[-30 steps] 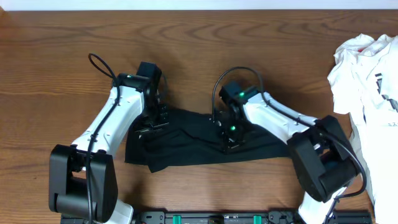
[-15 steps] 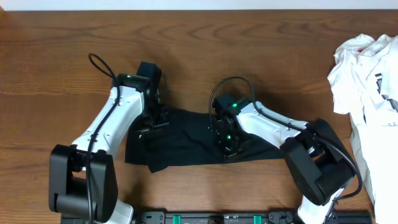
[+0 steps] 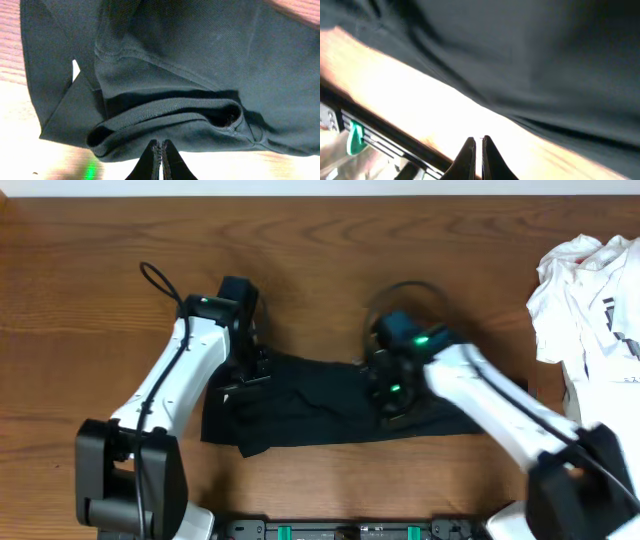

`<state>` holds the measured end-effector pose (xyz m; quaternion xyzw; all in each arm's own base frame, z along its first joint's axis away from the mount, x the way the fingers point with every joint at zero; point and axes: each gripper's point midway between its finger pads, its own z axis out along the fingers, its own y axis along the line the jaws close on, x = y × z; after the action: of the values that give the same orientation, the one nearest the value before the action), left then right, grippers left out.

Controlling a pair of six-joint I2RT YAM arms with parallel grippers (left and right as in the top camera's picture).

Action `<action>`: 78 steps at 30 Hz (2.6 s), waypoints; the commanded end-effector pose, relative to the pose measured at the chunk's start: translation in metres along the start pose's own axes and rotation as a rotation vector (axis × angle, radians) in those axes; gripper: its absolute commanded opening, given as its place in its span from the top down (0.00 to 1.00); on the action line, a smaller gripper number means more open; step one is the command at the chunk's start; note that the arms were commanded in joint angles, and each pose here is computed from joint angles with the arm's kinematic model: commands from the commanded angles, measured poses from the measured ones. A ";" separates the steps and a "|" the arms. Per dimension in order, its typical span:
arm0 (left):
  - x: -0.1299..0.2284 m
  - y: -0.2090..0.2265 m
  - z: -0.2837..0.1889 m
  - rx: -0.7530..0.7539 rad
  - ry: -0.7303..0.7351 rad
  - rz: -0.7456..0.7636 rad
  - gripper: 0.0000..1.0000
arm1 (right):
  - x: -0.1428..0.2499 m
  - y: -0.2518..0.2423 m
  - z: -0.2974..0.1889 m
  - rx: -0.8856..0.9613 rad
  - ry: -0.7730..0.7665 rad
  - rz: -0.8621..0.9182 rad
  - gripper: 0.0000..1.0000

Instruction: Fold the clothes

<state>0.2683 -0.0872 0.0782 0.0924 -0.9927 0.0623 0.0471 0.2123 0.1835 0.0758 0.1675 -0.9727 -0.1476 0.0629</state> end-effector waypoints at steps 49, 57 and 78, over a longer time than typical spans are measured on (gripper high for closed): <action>0.008 -0.040 0.007 0.013 -0.061 0.153 0.93 | 0.058 -0.236 -0.006 0.294 -0.219 0.851 0.96; 0.007 -0.051 0.011 0.025 -0.082 0.176 0.93 | 0.062 -0.235 0.002 0.291 -0.212 0.826 0.99; 0.009 -0.051 0.012 0.020 -0.075 0.180 0.84 | 0.049 -0.256 -0.079 0.231 -0.375 0.846 0.60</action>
<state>0.2687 -0.1428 0.0728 0.0027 -0.9970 0.0773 0.0078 0.2656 -0.0776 0.0828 -0.2724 -0.9578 -0.0324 -0.0857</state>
